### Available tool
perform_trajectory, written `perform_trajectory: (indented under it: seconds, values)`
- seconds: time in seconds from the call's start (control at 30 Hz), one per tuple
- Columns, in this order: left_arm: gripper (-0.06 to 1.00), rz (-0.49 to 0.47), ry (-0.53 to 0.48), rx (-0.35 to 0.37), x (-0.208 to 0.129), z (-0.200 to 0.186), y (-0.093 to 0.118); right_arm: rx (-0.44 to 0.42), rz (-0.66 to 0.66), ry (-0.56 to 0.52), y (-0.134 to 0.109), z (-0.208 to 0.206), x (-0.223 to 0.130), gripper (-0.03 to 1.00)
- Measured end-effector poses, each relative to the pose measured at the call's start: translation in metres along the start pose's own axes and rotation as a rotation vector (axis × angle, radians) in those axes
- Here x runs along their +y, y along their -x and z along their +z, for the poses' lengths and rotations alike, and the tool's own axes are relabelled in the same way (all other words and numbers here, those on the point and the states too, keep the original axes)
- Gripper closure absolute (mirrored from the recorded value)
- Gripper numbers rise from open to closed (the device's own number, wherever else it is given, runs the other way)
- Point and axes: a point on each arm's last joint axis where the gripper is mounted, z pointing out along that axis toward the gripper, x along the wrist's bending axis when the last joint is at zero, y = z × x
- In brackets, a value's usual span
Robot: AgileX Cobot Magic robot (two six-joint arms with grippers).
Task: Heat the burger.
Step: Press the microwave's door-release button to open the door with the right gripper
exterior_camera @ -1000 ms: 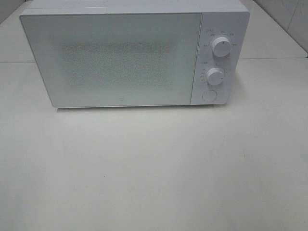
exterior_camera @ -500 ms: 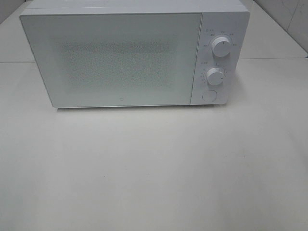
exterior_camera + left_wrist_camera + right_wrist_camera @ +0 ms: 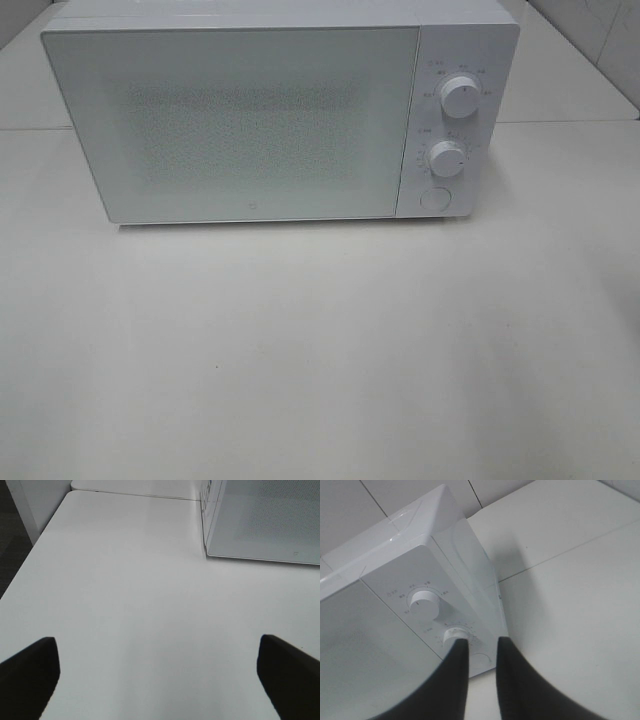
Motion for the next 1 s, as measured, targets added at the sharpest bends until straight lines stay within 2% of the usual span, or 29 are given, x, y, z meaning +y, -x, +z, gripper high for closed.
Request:
perform_trajectory:
  seconds: [0.03, 0.07, 0.13, 0.17, 0.23, 0.27, 0.33, 0.37, 0.43, 0.6, 0.77, 0.9, 1.0]
  values:
    - [-0.05, 0.000, 0.000, 0.000, 0.000, 0.000, 0.000, 0.003, 0.095, -0.001, 0.000, 0.005, -0.001, 0.86]
    - [-0.05, 0.000, 0.000, 0.000, 0.000, 0.000, 0.000, 0.003, 0.095, -0.001, 0.000, 0.005, -0.001, 0.86]
    - [-0.05, 0.000, 0.000, 0.000, 0.000, 0.000, 0.000, 0.007, 0.243, -0.005, 0.001, 0.014, -0.003, 0.94]
    - [-0.05, 0.000, 0.000, 0.000, 0.000, 0.000, 0.000, 0.007, 0.243, -0.005, 0.001, 0.014, -0.003, 0.94]
    - [-0.05, 0.000, 0.000, 0.000, 0.000, 0.000, 0.000, 0.014, 0.388, -0.005, 0.001, 0.021, -0.005, 0.94]
    - [-0.05, 0.000, 0.000, 0.000, 0.000, 0.000, 0.000, 0.014, 0.388, -0.005, 0.001, 0.021, -0.005, 0.94]
    - [-0.05, 0.000, 0.000, 0.000, 0.000, 0.000, 0.000, 0.005, 0.511, -0.021, 0.003, 0.030, -0.008, 0.94]
    - [-0.05, 0.000, 0.000, 0.000, 0.000, 0.000, 0.000, 0.005, 0.511, -0.021, 0.003, 0.030, -0.008, 0.94]
    - [-0.05, 0.000, 0.000, 0.000, 0.000, 0.000, 0.000, -0.031, 0.610, -0.059, 0.007, 0.039, -0.016, 0.94]
    - [-0.05, 0.000, 0.000, 0.000, 0.000, 0.000, 0.000, -0.081, 0.721, -0.102, 0.012, 0.051, -0.026, 0.94]
    - [-0.05, 0.000, 0.000, 0.000, 0.000, 0.000, 0.000, -0.063, 0.796, -0.118, 0.012, 0.066, -0.036, 0.94]
    - [-0.05, 0.000, 0.000, 0.000, 0.000, 0.000, 0.000, -0.046, 0.833, -0.194, 0.002, 0.081, -0.059, 0.94]
    - [-0.05, 0.000, 0.000, 0.000, 0.000, 0.000, 0.000, -0.056, 0.871, -0.212, -0.001, 0.091, -0.074, 0.94]
